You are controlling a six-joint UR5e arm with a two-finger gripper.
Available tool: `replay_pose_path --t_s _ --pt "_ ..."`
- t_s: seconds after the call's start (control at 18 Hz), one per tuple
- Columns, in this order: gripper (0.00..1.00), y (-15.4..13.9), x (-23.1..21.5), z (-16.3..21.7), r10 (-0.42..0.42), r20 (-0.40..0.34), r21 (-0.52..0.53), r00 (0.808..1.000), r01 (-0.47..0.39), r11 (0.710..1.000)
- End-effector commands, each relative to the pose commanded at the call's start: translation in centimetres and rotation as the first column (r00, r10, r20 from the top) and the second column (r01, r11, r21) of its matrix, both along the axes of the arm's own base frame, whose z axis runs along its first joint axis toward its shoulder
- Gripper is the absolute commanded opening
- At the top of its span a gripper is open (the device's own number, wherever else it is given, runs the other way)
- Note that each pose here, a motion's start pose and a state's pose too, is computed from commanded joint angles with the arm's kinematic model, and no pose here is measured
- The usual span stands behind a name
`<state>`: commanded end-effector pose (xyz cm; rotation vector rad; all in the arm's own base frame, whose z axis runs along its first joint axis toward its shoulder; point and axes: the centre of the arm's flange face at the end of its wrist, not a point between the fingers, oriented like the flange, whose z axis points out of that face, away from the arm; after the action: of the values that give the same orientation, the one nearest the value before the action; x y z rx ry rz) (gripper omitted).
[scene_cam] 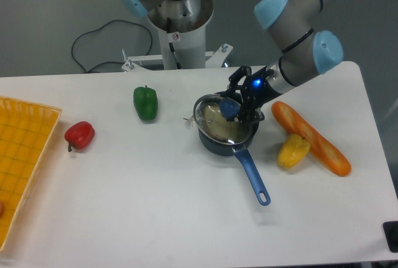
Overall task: Close the pot lid
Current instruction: 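Settle the lid flat on the saucepan while holding the knob, then open the gripper and raise it off the lid knob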
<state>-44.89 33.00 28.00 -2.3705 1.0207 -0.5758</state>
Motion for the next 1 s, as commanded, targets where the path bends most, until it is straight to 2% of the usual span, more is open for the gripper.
replay_pose_path --t_s 0.11,0.39,0.61,0.72,0.83,0.89,1.0 --pt "0.99 0.6 -0.6 1.2 -0.008 -0.029 0.012 1.0 0.008 1.0" --pt "1.0 2.1 -1.2 4.1 0.009 -0.082 0.01 0.997 -0.008 1.0" --pt "1.0 4.9 -0.4 9.4 0.064 -0.186 -0.005 0.98 -0.066 0.998" --pt "1.0 5.3 0.5 11.6 0.051 -0.24 -0.029 0.969 -0.059 0.998" --pt "1.0 5.7 3.1 14.5 -0.035 -0.346 -0.098 0.937 0.001 0.995" --pt "1.0 6.0 3.9 15.7 -0.065 -0.403 -0.115 0.913 0.019 0.993" --pt "1.0 5.8 5.5 19.0 -0.096 -0.52 -0.134 0.849 0.03 0.991"
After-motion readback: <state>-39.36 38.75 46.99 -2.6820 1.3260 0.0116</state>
